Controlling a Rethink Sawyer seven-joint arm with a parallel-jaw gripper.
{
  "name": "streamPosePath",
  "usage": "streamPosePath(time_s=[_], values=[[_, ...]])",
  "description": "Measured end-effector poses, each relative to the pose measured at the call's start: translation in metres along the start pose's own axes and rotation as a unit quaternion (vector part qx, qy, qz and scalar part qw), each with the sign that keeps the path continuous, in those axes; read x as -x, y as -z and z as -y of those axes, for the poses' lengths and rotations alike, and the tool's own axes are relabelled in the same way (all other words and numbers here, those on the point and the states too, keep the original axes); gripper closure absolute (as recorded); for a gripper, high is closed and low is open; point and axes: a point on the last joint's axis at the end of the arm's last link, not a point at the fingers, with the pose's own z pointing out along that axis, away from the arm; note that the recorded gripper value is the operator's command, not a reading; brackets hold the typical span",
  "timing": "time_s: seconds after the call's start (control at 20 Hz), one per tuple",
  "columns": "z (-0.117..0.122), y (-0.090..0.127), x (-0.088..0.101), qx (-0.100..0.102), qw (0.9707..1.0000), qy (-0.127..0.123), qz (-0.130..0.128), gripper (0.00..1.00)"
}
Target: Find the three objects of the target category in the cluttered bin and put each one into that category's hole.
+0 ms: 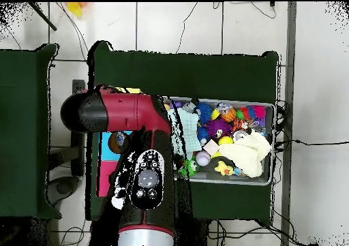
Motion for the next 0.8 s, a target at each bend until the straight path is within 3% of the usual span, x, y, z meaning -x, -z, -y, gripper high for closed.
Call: streamPosePath(time_s=[0.8], values=[[-0.016, 0.0, -0.018, -0.003, 0.9999, 0.016, -0.005, 1.0]])
